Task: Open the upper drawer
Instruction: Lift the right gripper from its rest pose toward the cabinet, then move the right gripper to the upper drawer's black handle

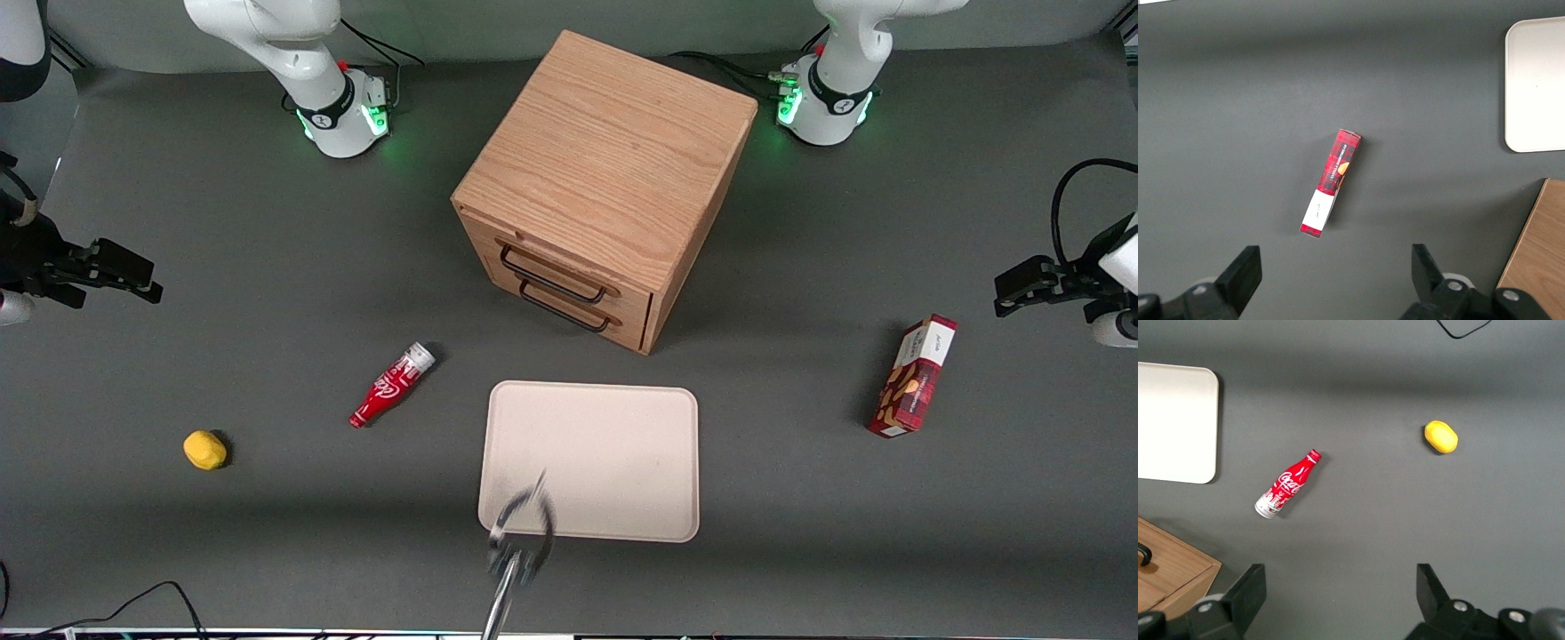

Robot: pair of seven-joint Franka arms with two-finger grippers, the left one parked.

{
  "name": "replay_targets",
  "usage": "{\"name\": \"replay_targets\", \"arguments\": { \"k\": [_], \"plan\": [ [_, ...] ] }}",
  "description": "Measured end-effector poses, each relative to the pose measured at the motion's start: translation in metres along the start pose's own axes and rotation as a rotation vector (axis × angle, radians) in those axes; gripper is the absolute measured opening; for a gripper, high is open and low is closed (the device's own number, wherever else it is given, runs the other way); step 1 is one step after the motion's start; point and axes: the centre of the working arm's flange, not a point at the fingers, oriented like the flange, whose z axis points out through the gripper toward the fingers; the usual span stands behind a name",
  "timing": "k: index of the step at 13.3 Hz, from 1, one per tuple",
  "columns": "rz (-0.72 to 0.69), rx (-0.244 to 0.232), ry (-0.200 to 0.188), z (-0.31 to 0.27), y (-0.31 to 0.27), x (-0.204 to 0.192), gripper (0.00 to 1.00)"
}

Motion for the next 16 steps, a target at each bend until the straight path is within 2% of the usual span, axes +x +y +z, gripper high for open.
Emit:
{"name": "replay_targets", "arguments": {
  "k": [3,5,9,12,16],
  "plan": [
    [0.008,-0.013,-0.002,0.001,0.006,0.000,1.00],
    [0.000,-0.040,-0.003,0.001,0.005,0.000,1.00],
    [-0.098,-0.051,-0.012,-0.012,-0.048,-0.005,1.00],
    [-0.222,-0.051,-0.028,-0.015,-0.109,-0.016,1.00],
    [-0.496,-0.045,-0.034,-0.012,-0.197,-0.038,1.00]
  ]
}}
